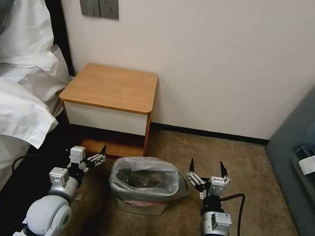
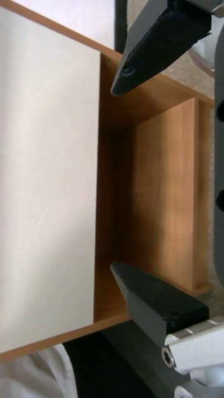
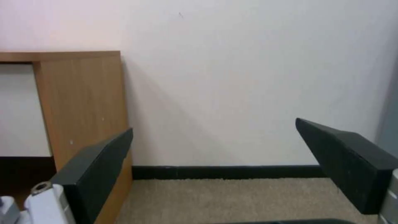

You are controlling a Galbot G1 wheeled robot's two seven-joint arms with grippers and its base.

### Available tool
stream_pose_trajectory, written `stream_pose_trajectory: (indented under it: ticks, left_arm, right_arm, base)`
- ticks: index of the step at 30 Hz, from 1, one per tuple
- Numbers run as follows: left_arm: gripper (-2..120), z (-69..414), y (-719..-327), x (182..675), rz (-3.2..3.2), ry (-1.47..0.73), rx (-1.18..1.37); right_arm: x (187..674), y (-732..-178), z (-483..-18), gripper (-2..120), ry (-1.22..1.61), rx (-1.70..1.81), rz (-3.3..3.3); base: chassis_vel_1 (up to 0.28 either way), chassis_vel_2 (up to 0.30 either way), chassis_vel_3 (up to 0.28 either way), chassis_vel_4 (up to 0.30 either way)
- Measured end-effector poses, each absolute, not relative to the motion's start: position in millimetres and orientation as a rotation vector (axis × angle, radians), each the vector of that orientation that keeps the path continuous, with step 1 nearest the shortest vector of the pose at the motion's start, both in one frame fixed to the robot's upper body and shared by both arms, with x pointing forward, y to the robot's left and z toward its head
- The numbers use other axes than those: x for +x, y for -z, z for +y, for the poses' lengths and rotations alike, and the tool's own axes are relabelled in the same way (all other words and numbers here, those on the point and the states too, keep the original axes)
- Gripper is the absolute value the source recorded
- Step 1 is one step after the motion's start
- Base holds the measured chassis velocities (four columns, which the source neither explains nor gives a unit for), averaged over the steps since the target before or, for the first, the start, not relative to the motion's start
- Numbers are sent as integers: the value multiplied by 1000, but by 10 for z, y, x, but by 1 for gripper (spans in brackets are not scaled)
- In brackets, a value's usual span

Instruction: Pick up the garbage bag from the table and place it over the trash can.

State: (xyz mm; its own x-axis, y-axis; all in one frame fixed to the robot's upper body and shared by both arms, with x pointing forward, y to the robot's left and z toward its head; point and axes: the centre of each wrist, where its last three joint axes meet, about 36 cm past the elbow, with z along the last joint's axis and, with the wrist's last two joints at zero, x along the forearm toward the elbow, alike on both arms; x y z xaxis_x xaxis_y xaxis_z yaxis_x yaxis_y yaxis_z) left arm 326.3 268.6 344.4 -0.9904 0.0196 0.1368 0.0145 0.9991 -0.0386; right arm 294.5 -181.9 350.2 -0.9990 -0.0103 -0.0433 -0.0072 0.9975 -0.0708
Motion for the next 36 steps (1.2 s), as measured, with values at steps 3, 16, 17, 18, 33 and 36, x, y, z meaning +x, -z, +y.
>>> stream_pose_trajectory:
  ticks: [3,16,17,18,33,36]
  left_arm:
    - [99,2675,-3422,3241,-3001,-71,-23]
    - [99,2663,-3421,3224,-2993,-90,-21]
    - [99,2663,-3422,3224,-2993,-90,-21]
    - [99,2663,-3422,3224,-2993,-90,-21]
    - [99,2662,-3428,3225,-2991,-92,-20]
    - [99,2662,-3429,3225,-2991,-92,-19]
  right_arm:
    - [2952,-3480,-1850,100,113,-24,3097]
    - [2959,-3450,-1905,100,115,-62,3096]
    - [2959,-3450,-1905,100,115,-62,3097]
    - [2959,-3450,-1905,100,115,-62,3097]
    - [2962,-3453,-1904,100,113,-64,3098]
    - [2962,-3453,-1904,100,113,-64,3098]
  base:
    - [0,0,0,0]
    - [0,0,0,0]
    - [0,0,0,0]
    - [0,0,0,0]
    - [0,0,0,0]
    - [0,0,0,0]
